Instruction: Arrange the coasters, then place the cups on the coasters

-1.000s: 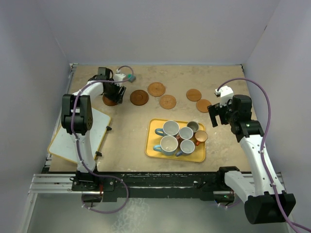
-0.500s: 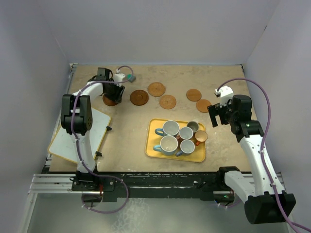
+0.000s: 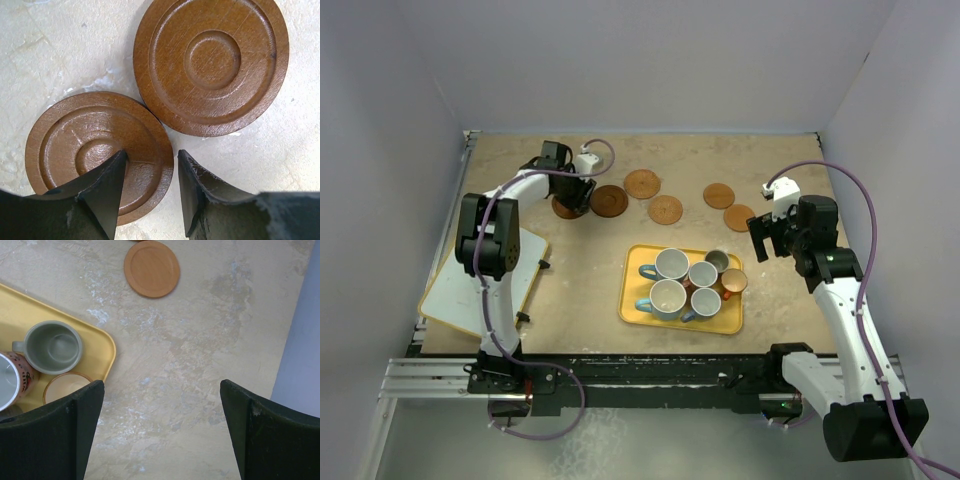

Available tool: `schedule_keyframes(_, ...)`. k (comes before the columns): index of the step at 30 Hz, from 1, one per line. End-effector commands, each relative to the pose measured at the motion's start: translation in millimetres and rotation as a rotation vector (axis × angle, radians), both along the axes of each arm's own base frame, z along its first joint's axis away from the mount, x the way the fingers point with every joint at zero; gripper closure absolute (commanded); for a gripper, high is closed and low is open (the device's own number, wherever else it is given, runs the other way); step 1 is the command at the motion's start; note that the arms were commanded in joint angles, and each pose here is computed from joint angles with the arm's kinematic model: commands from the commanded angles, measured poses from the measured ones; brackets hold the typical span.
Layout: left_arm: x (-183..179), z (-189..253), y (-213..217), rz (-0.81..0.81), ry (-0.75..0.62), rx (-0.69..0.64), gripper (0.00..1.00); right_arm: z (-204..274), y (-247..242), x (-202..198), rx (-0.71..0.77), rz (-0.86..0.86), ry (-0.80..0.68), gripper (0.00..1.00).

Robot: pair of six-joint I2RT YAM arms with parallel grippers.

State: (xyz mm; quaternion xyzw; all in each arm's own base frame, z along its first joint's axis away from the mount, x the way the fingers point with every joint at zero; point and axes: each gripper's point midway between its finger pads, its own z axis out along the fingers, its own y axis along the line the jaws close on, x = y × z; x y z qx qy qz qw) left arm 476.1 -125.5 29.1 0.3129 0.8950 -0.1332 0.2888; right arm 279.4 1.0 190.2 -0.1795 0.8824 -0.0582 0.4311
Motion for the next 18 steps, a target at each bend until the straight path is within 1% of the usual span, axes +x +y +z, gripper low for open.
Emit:
schedule_keyframes(1, -7, -6, -10, -0.004, 0.039, -0.028, 0.57, 2, 1, 1, 0.004, 0.012, -0.012, 0.0)
schedule_keyframes(5, -4, -3, -11, -0.008, 0.031, -0.031, 0.56, 2, 1, 1, 0.004, 0.013, -0.012, 0.0)
schedule_keyframes(9, 3, 14, -11, -0.015, -0.013, -0.027, 0.52, 1, 1, 2, 0.005, 0.014, -0.008, 0.0)
schedule_keyframes(14, 13, 55, -18, -0.034, -0.112, -0.067, 0.48, -1, 2, 2, 0.006, 0.018, -0.004, 0.0)
schedule_keyframes(18, 17, 84, -37, -0.074, -0.18, -0.101, 0.45, 6, -2, 3, -0.007, -0.003, -0.022, 0.0)
